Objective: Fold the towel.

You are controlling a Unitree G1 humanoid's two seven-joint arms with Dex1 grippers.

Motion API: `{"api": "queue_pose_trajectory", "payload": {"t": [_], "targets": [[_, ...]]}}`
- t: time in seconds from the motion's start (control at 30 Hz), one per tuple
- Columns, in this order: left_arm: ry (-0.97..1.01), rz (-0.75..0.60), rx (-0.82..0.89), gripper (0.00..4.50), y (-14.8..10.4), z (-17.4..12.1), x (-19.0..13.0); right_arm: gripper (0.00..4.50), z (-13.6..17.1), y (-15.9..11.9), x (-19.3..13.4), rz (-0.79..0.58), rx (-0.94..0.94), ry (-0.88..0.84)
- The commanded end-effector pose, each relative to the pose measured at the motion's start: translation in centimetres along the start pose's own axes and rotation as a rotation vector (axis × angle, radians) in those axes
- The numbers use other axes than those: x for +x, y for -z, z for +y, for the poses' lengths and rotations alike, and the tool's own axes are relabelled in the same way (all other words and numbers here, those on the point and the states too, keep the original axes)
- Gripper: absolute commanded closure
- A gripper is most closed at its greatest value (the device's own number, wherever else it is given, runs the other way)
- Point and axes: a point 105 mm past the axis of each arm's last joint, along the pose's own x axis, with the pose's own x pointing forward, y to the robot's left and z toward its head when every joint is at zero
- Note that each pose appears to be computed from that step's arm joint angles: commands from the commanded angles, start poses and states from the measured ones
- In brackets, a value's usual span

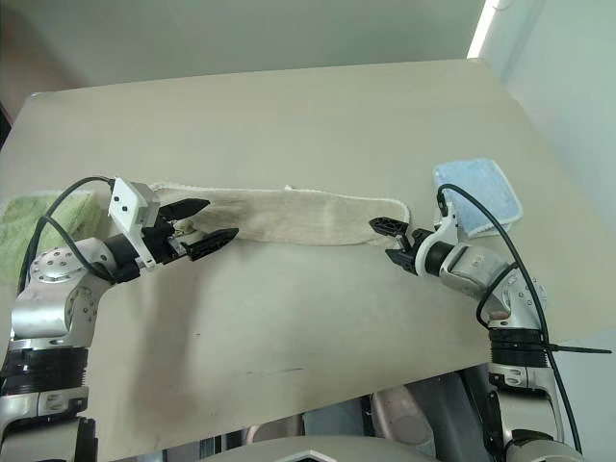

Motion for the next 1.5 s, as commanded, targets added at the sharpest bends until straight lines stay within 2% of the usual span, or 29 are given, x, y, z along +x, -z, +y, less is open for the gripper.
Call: {"api": "queue_pose_trajectory", "payload": {"t": [0.03,0.27,0.3,0.37,0.67,0.73,0.93,0.97,1.03,1.13,1.33,1.5], "targets": [[0.01,-0.038,0.046,0.03,-1.5,-0.2,0.0,0.06,-1.5,-2.2,0.3,-0.091,0.025,0.093],[0.009,-0.037,0.048,0.03,-1.5,-0.2,0.0,0.06,-2.0,-3.5,0.4,-0.146,0.036,0.123],[0.008,-0.037,0.048,0.01,-1.5,-0.2,0.0,0.23,-2.2,-3.6,0.4,-0.154,0.04,0.13],[0.008,-0.038,0.049,0.0,-1.5,-0.2,0.0,0.65,-2.6,-3.7,0.3,-0.165,0.046,0.145],[0.01,-0.036,0.049,0.0,-1.5,-0.1,0.0,3.97,-2.9,-3.8,0.0,-0.187,0.053,0.163],[0.01,-0.036,0.049,0.0,-1.5,-0.1,0.0,4.49,-2.9,-3.8,0.0,-0.188,0.053,0.163],[0.01,-0.036,0.049,0.0,-1.5,-0.1,0.0,4.49,-2.9,-3.8,0.0,-0.19,0.053,0.164],[0.01,-0.035,0.048,0.0,-1.4,-0.1,0.0,4.49,-3.4,-6.0,-1.6,-0.274,0.029,0.186],[0.009,-0.035,0.047,0.0,-1.3,0.0,0.0,4.49,-3.7,-8.6,-3.8,-0.379,-0.007,0.21],[0.009,-0.034,0.047,0.0,-1.3,0.0,0.0,4.49,-3.8,-9.2,-4.3,-0.401,-0.021,0.213],[0.018,-0.04,0.047,0.0,-1.4,-0.2,0.4,4.49,-1.5,-13.2,-7.3,-0.496,-0.251,0.228],[0.022,-0.042,0.046,0.0,-1.4,-0.3,0.6,4.49,1.5,-13.5,-7.1,-0.457,-0.57,0.225]]}}
